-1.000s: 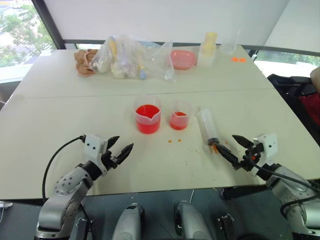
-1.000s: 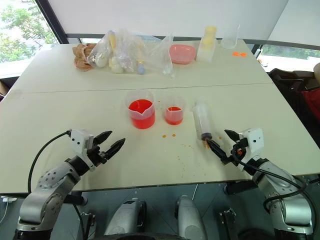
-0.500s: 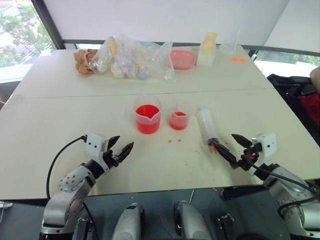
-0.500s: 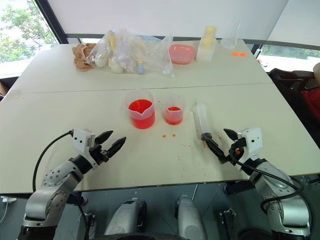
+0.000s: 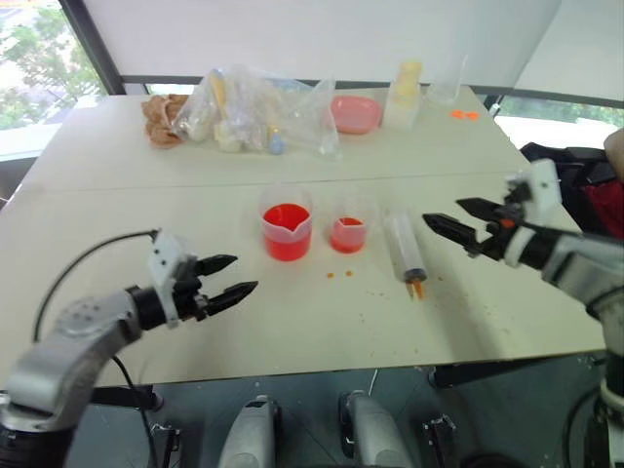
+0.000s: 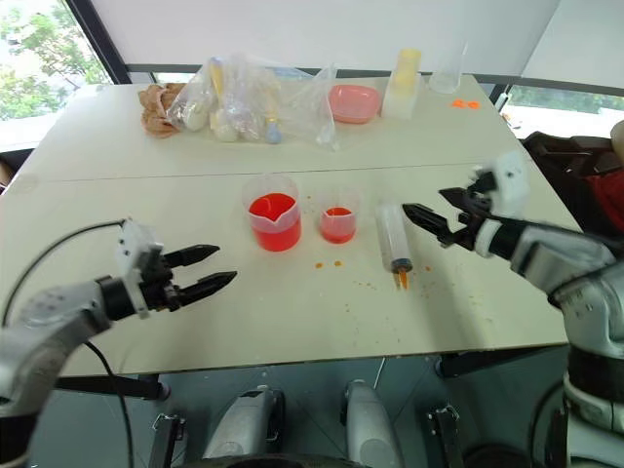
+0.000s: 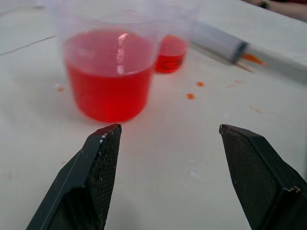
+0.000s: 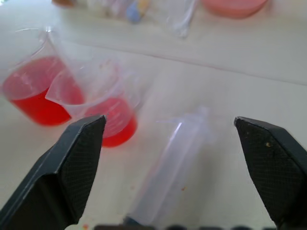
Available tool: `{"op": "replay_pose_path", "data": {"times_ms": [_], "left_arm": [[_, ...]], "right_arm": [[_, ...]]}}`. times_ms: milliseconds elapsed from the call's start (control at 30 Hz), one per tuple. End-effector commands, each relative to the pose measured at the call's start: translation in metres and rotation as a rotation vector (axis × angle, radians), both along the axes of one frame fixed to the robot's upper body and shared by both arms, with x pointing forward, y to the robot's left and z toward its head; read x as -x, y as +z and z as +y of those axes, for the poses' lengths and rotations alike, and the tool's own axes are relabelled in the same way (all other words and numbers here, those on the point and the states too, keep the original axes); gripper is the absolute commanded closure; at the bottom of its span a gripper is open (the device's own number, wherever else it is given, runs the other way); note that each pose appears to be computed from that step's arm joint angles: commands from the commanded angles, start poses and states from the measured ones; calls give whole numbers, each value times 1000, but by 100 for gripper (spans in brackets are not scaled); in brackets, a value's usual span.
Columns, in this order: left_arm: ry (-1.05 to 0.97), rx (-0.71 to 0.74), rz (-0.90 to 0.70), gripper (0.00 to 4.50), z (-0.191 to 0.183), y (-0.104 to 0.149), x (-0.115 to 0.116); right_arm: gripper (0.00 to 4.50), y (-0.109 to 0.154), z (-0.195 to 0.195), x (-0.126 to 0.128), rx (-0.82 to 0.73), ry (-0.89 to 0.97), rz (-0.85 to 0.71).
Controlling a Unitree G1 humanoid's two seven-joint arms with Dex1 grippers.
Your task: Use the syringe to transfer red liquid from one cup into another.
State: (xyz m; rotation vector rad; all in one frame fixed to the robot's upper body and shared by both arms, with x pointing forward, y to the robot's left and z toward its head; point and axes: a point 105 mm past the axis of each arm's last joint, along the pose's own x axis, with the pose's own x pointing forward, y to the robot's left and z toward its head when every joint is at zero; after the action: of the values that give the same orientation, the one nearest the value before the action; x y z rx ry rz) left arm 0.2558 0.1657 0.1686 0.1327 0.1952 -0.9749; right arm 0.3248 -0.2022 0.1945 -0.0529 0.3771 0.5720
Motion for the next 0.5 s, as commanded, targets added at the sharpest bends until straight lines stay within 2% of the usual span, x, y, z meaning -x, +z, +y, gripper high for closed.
{"op": "replay_pose_path", "data": {"times_ms": [33, 200, 433, 500], "left_arm": [[-105, 29, -12, 108, -5, 31, 10], [-146, -13, -22, 108, -11, 39, 18], [-118, -5, -42, 108, -21, 34, 19], [-110, -21, -38, 108, -21, 30, 19]], "right_arm": [[4, -13, 4, -11, 24, -18, 182], [4, -21, 9, -32, 33, -32, 264], [4, -58, -1, -55, 144, -101, 363], [57, -62, -3, -59, 165, -103, 378]]}}
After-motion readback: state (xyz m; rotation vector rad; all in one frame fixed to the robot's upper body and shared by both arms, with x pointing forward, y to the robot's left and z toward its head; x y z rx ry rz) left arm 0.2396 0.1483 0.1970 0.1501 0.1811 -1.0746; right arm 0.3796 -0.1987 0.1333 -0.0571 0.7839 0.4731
